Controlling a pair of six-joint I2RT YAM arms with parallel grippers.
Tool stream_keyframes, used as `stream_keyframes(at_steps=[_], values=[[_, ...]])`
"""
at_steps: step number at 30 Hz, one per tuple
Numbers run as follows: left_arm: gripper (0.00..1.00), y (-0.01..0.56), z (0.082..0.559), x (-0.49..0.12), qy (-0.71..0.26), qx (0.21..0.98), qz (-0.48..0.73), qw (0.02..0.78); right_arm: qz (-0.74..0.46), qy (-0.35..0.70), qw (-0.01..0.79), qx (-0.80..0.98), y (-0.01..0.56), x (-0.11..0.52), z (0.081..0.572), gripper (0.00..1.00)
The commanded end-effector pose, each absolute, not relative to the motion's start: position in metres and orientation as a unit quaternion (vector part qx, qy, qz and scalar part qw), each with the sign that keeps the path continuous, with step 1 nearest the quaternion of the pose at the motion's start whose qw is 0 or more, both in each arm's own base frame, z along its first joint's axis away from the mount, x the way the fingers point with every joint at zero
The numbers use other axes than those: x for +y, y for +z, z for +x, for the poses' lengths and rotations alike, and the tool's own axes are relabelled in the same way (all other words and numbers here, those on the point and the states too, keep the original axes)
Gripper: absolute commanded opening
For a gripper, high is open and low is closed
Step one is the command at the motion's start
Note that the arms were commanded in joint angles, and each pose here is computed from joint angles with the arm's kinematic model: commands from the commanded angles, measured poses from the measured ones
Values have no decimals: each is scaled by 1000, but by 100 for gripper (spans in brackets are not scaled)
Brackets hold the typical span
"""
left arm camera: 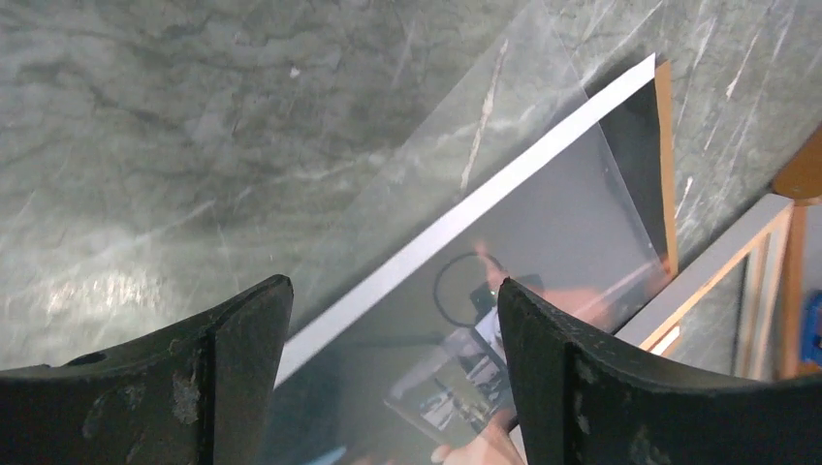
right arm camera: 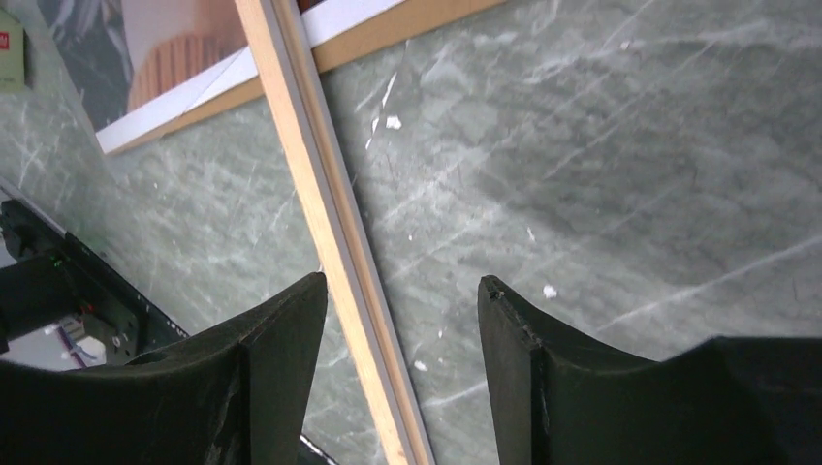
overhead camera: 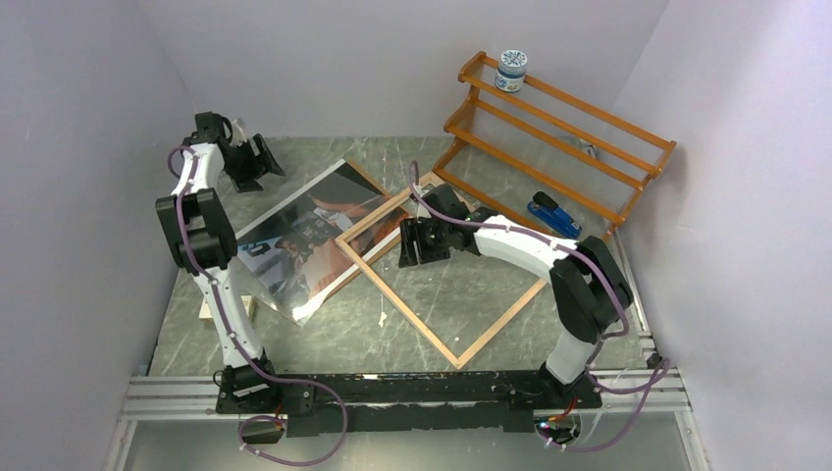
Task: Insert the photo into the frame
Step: Pick up the photo frame item at the center of the board.
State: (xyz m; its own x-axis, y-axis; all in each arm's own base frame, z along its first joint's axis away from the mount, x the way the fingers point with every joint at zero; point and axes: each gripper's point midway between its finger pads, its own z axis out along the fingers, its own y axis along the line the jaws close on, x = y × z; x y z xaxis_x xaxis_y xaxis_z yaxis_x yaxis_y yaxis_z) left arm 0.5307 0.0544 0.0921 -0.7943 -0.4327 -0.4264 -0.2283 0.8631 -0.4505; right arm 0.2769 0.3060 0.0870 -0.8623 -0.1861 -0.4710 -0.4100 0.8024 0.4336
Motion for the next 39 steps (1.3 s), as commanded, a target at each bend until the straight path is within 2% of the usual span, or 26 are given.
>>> stream_keyframes(at_steps=[1, 13, 20, 30, 35, 39], values=[[82, 99, 549, 51, -284, 903, -154, 282, -161, 289, 223, 917, 99, 319, 303, 62], [79, 46, 560, 60, -354, 883, -185, 245, -148, 288, 197, 925, 77, 338, 342, 60], [73, 29, 542, 50, -390, 883, -183, 186, -147, 291, 180, 928, 68, 344, 346, 59], [75, 6, 518, 46, -421, 874, -213, 118, -146, 291, 170, 930, 64, 343, 343, 59], [69, 0, 503, 34, -465, 852, -225, 84, -150, 294, 171, 928, 67, 345, 343, 58], [62, 7, 506, 31, -493, 838, -217, 94, -154, 298, 179, 925, 75, 346, 345, 58]])
